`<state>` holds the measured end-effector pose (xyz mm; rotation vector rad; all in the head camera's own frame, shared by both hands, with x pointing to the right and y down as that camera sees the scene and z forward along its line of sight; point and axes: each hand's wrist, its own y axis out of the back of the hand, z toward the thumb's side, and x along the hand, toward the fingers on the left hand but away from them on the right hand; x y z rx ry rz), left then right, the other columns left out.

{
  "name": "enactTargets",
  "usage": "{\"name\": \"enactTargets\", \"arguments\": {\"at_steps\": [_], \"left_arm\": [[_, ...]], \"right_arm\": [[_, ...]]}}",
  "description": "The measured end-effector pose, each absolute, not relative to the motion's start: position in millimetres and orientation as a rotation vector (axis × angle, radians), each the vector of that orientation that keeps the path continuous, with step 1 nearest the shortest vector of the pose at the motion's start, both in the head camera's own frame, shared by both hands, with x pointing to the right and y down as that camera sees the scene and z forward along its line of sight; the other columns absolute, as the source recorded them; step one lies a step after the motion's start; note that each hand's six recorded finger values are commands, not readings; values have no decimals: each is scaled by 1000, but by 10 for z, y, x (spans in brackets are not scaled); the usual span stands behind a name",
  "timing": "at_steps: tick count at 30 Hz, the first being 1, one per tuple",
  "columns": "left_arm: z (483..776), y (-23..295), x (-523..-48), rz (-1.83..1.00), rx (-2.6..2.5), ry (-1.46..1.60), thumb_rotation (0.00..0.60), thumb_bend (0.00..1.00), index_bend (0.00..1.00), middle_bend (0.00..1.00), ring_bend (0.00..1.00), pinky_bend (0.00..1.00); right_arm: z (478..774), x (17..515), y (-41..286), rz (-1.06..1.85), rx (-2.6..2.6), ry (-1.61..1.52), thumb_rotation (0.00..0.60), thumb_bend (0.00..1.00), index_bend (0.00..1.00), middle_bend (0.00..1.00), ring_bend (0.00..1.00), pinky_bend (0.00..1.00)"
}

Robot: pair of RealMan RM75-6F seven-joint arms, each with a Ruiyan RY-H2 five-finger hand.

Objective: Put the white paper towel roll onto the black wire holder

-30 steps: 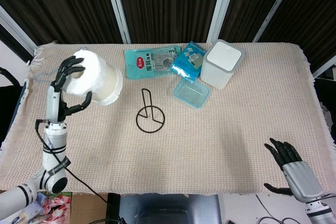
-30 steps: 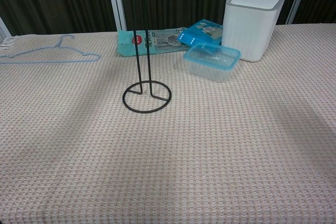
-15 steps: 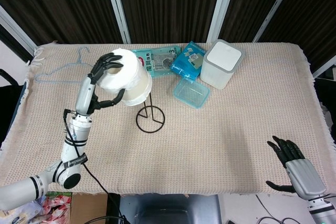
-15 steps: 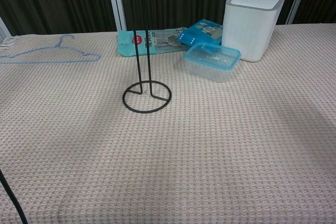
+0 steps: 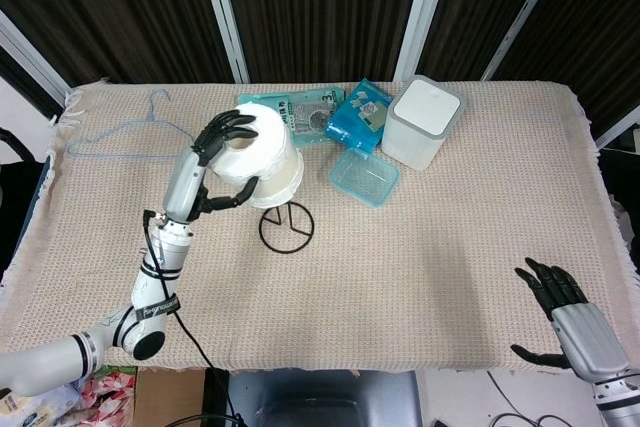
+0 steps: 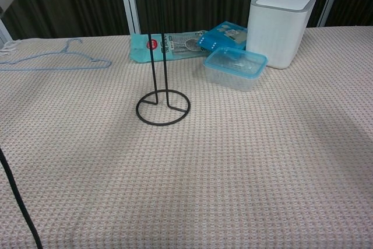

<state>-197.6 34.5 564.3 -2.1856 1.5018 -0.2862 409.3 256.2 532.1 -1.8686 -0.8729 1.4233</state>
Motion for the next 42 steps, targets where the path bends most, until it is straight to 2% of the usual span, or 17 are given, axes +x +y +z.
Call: {"name": "enactTargets", "arguments": {"at_steps": [9, 11, 13, 16, 18, 21, 23, 42], "left_arm": [[5712, 347, -1933, -324, -2192, 1483, 600, 572, 441, 618, 650, 1000], [5713, 354, -1928, -324, -2196, 1481, 600, 552, 433, 593, 622, 989], [5718, 367, -1919, -330, -2204, 1468, 600, 506, 397, 514, 526, 906], [5719, 378, -1921, -343, -2192, 1452, 600, 434, 227, 310, 296, 668], [5717, 388, -1923, -351, -2179, 1443, 600, 415, 114, 196, 165, 461], [5721, 408, -1912, -353, -2201, 1439, 600, 398, 17, 93, 31, 216], [5727, 410, -1915, -361, -2207, 1435, 600, 386, 0, 67, 2, 143], [5633, 527, -1889, -362, -2177, 1371, 600, 368, 0, 20, 0, 27]], "right_arm": [[5316, 4101, 2558, 1426, -1863, -879, 600, 137, 0, 0, 0, 0], [5314, 4101, 2557, 1426, -1863, -880, 600, 137, 0, 0, 0, 0], [5315, 4104, 2557, 1428, -1862, -881, 600, 136, 0, 0, 0, 0], [5315, 4102, 2558, 1428, -1861, -880, 600, 136, 0, 0, 0, 0], [5312, 4100, 2561, 1427, -1861, -880, 600, 136, 0, 0, 0, 0], [5309, 4097, 2564, 1426, -1859, -880, 600, 137, 0, 0, 0, 0], [5313, 4099, 2565, 1429, -1859, -879, 600, 137, 0, 0, 0, 0], [5294, 4095, 2573, 1421, -1862, -879, 600, 136, 0, 0, 0, 0]]}}
